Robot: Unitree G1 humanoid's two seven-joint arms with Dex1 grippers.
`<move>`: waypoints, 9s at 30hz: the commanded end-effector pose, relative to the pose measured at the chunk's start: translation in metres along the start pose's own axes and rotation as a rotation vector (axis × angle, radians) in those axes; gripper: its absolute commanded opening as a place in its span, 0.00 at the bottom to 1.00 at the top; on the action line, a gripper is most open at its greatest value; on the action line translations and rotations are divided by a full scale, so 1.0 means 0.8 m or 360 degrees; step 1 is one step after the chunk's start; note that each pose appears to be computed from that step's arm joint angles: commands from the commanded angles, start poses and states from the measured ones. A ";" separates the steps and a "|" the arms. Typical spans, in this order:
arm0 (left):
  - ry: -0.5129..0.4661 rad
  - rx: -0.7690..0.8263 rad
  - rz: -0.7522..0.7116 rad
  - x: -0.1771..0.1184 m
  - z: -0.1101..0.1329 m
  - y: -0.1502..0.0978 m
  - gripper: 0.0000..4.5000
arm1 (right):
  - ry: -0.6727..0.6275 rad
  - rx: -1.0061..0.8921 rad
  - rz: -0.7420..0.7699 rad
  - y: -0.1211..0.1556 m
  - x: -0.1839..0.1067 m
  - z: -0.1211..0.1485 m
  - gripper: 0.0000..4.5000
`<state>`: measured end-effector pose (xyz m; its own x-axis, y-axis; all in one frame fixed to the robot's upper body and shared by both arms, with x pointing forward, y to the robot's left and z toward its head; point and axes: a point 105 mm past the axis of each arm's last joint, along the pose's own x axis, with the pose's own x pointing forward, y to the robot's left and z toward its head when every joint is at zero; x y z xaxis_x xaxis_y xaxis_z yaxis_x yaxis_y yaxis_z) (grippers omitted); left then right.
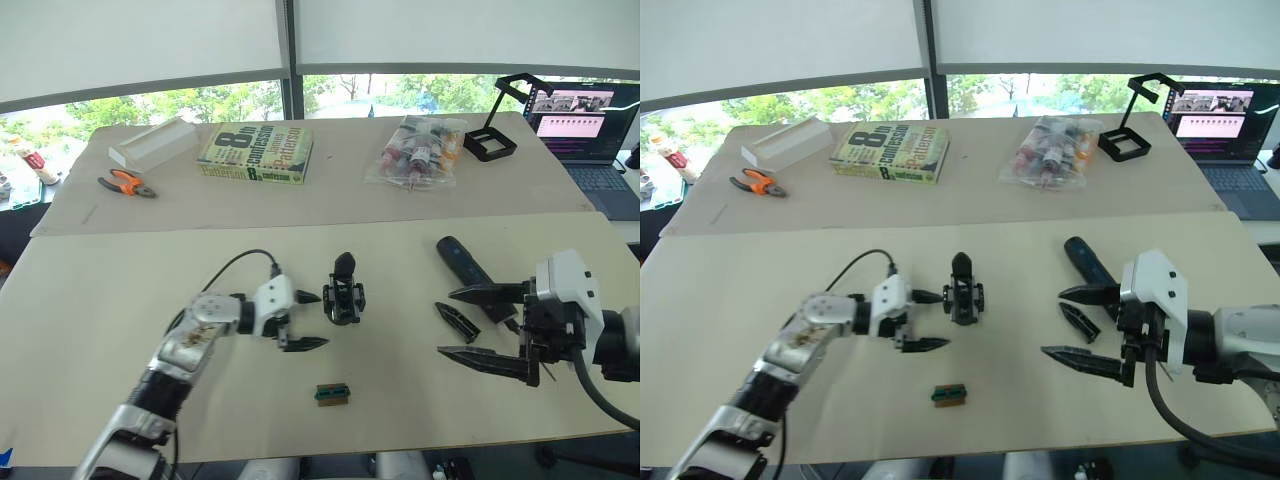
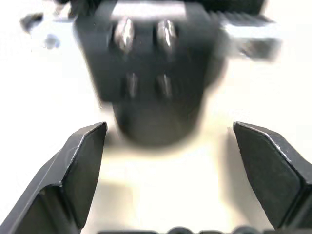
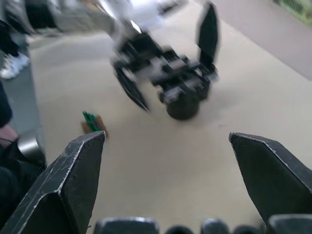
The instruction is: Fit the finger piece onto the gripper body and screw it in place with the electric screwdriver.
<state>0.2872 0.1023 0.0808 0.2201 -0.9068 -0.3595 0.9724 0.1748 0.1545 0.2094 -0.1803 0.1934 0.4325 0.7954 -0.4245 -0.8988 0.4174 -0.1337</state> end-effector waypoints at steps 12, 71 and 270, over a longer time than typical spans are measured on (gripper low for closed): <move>-0.0294 0.0194 -0.0411 -0.039 0.157 -0.059 0.99 | 0.0573 0.0658 -0.0332 -0.048 0.000 -0.053 1.00; -0.0987 -0.0737 0.0441 -0.010 0.242 0.066 1.00 | -0.0620 -0.0544 -0.0458 -0.070 0.076 0.117 0.26; -0.0095 0.0080 -0.0005 0.033 0.021 0.017 1.00 | -0.0701 -0.0291 0.0776 0.009 0.116 0.093 0.09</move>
<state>0.3031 0.0788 0.0831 0.2113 -0.9222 -0.3238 0.9720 0.1635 0.1686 0.2534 -0.0689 0.2102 -0.0701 0.9940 -0.0839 -0.9868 -0.0814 -0.1399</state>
